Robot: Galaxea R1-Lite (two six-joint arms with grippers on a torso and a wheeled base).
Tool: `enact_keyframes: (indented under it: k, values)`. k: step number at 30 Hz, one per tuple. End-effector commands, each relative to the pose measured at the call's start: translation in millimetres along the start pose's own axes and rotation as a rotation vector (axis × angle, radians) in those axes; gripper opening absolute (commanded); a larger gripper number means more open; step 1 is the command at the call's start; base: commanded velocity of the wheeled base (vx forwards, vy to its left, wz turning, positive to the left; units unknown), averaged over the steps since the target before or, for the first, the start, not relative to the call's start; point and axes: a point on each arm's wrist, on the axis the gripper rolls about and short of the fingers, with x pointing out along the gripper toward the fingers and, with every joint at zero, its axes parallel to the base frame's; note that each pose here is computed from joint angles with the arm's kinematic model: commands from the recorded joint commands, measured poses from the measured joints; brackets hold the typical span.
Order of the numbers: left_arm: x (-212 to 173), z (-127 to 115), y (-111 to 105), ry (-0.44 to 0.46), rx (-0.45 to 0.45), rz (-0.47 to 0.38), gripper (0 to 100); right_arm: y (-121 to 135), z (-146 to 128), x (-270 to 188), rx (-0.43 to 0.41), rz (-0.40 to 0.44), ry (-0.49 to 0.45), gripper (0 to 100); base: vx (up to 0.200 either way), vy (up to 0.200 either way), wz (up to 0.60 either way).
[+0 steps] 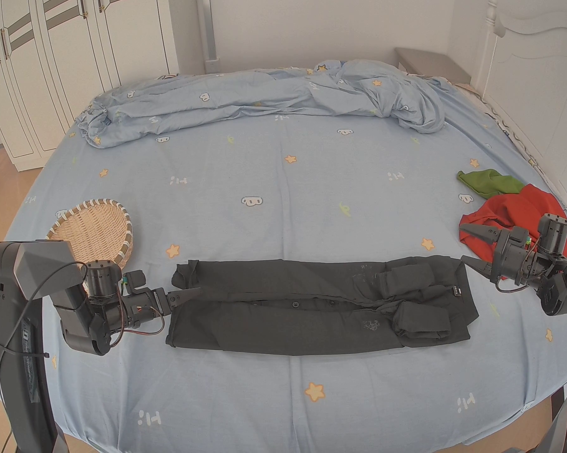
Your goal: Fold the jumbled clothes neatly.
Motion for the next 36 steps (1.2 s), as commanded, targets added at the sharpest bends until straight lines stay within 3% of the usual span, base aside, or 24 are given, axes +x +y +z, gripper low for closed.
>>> enact_keyframes:
  k: [1,7,13,28,29,36]
  values:
    - [4,-4,4,0.005,-0.004,0.002,100,2,0,0,-0.003,0.003,0.001,100,0.0,0.0,0.0]
    - [9,-1,-1,0.0,-0.003,-0.027,100,2,-1,-1,-0.001,0.003,0.001,100,0.0,0.0,0.0]
    - [19,-1,-11,0.042,-0.026,-0.119,100,2,-1,-1,-0.001,0.004,0.002,100,0.0,0.0,0.0]
    - [37,-7,3,0.079,-0.055,-0.121,100,2,-1,-1,-0.001,0.005,0.004,100,0.0,0.0,0.0]
    - [37,-9,3,0.085,-0.06,-0.118,0,2,-1,-1,-0.001,0.005,0.004,100,0.0,0.0,0.0]
    - [38,-11,2,0.11,-0.083,-0.11,0,2,-1,-1,-0.001,0.005,0.004,100,0.0,0.0,0.0]
